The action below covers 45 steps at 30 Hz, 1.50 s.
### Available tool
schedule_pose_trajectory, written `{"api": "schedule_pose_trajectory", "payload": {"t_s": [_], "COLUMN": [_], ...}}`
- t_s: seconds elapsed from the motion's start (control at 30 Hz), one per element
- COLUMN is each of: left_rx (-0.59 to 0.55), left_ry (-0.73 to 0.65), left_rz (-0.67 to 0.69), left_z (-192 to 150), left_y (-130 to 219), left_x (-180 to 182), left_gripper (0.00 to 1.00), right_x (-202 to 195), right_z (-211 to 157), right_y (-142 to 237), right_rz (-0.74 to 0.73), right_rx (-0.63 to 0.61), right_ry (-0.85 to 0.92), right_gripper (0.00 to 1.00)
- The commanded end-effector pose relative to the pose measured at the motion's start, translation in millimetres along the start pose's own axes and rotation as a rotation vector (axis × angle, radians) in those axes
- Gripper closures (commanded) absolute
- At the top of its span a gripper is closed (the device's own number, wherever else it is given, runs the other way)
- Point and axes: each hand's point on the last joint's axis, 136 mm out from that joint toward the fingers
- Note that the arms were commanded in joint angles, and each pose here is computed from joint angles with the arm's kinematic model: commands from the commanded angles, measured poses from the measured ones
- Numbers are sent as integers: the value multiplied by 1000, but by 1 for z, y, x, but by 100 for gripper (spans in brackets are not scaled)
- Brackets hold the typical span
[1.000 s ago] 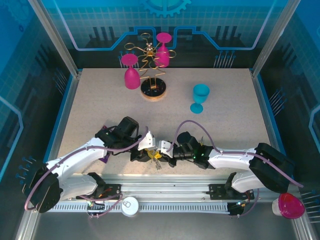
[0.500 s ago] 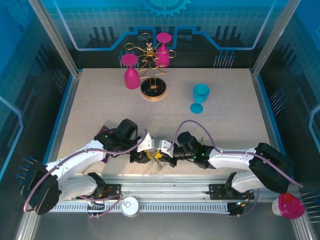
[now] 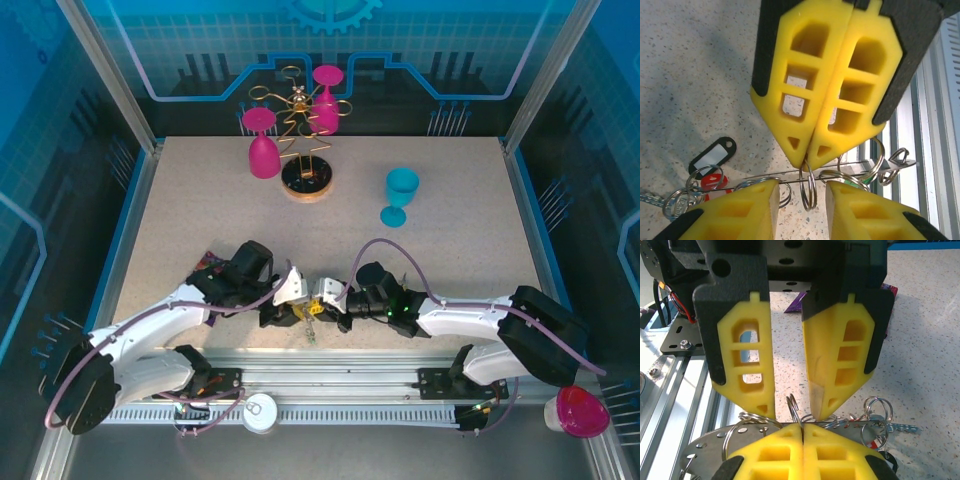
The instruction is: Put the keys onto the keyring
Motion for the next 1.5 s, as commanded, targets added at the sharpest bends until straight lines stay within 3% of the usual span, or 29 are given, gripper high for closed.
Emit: {"api": "schedule_pose_trajectory", "payload": {"t_s": [0.0,0.13,0.33,0.57,0.63,0.7,0.93,1.07,1.47], "left_rx": [-43,-35,-25,-58,-82,-133,-262,-278,-293], "left_ry": [2,7,8,-1,-4,-9,3,4,-31], "left_rz": [-9,-21,-24,-9,8,21,39,39,19], "left_z": [5,3,3,9,12,19,34,35,35], "left_y": [5,4,2,3,4,7,12,13,13], "left_x": [-3,-4,-2,0,1,2,4,4,0], "left_gripper": [72,79,82,100,100,100,100,100,100], "right_x": [-1,0,0,-5,-11,-19,-22,-21,-23], "right_z": [4,8,17,23,23,20,6,5,13], "right_y": [1,-1,0,8,16,26,27,21,15], "right_rz": [6,14,20,0,-29,-56,-63,-45,-50], "right_rx": [-16,-25,-55,-110,-148,-185,-166,-180,-243], "right_ry": [13,21,22,-10,-43,-75,-89,-107,-105], "right_gripper": [100,100,100,100,97,81,71,68,71]}}
Point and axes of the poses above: each hand's point on the last joint's axis, 136 mm out from that joint toward the fingers, its own y axis back along the fingers, its own x axis along the line the jaws close on, z = x × y, and after that the axes turned 13 degrees about y, right-handed
